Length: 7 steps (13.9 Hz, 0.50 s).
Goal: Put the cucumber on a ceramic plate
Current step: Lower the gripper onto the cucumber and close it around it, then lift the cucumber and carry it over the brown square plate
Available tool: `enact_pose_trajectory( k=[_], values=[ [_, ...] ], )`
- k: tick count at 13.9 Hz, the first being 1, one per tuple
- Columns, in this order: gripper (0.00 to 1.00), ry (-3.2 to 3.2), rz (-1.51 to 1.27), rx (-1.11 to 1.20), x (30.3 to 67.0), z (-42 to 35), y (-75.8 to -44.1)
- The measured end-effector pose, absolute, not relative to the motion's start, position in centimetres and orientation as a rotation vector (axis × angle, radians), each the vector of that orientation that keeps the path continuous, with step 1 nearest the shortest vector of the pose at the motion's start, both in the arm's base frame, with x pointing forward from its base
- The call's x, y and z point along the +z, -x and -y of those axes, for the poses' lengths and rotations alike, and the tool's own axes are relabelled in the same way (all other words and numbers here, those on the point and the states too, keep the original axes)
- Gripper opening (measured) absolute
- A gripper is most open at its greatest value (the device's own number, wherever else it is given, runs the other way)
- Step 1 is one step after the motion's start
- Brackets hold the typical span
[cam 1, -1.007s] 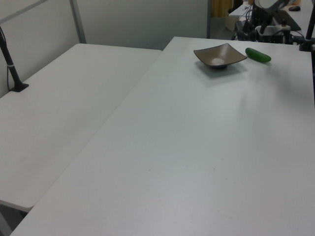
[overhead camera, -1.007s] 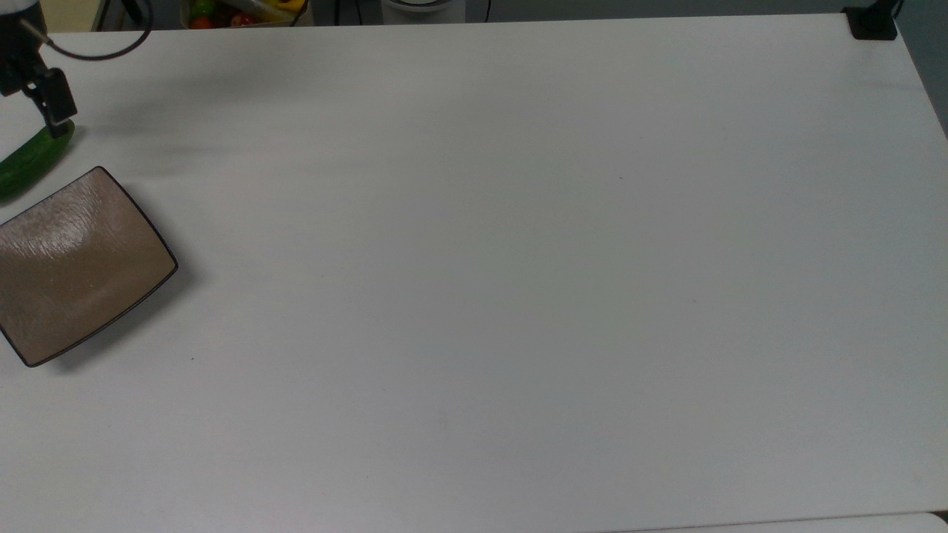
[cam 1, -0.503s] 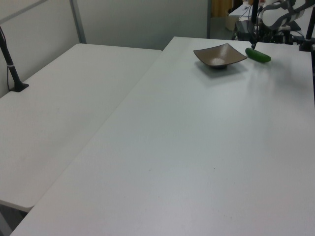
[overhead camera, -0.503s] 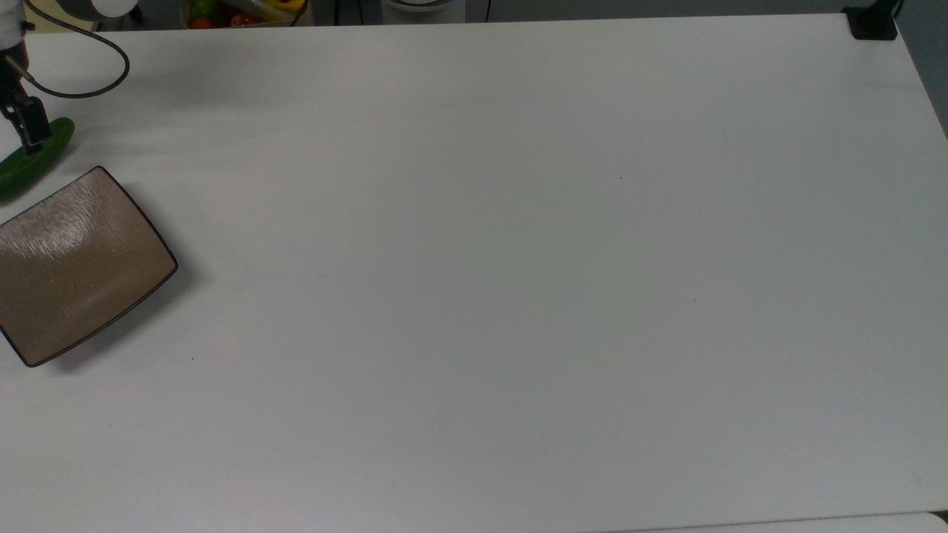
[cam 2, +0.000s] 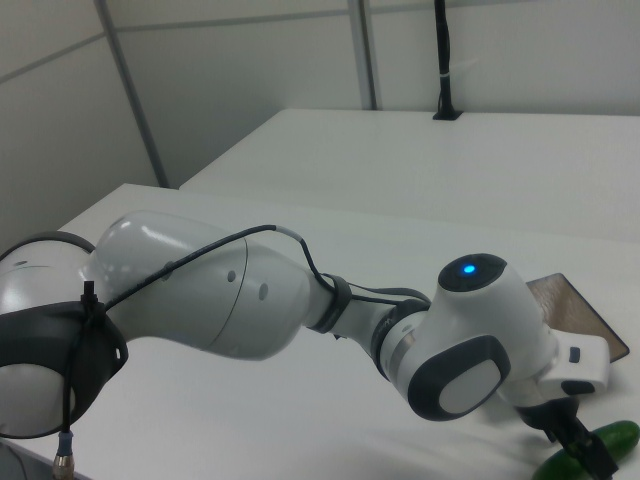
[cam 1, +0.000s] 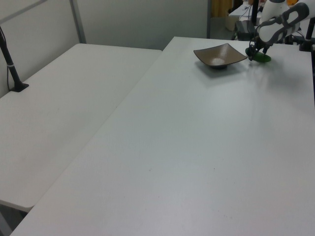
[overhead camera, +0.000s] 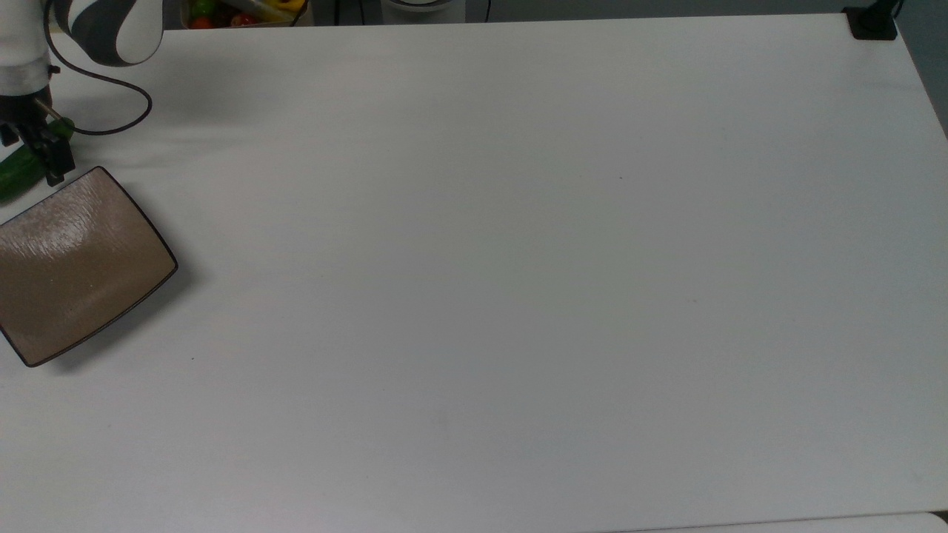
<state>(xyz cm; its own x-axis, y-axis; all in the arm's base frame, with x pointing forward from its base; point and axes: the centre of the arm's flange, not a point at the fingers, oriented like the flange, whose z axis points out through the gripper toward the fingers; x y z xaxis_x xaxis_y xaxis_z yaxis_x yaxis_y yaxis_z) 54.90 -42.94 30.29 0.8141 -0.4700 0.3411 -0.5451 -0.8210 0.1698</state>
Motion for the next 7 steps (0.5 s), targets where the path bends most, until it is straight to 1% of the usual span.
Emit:
enact_pose_trajectory(
  k=[1, 2, 3, 4, 5, 6, 7],
  values=[
    [1.00, -2.738, 0.770, 0.411, 30.15, 42.93, -54.91],
    [0.95, -2.736, 0.762, 0.409, 30.20, 42.95, -54.92],
    [0.78, -2.735, 0.756, 0.409, 30.25, 43.00, -54.92],
    [0.67, -2.739, 0.730, 0.405, 30.29, 43.04, -54.91],
    [0.58, -2.744, 0.700, 0.400, 30.31, 43.12, -54.86],
    [0.47, -2.747, 0.676, 0.396, 30.33, 43.22, -54.79],
    [0.41, -2.749, 0.663, 0.394, 30.35, 43.31, -54.73]
  ],
)
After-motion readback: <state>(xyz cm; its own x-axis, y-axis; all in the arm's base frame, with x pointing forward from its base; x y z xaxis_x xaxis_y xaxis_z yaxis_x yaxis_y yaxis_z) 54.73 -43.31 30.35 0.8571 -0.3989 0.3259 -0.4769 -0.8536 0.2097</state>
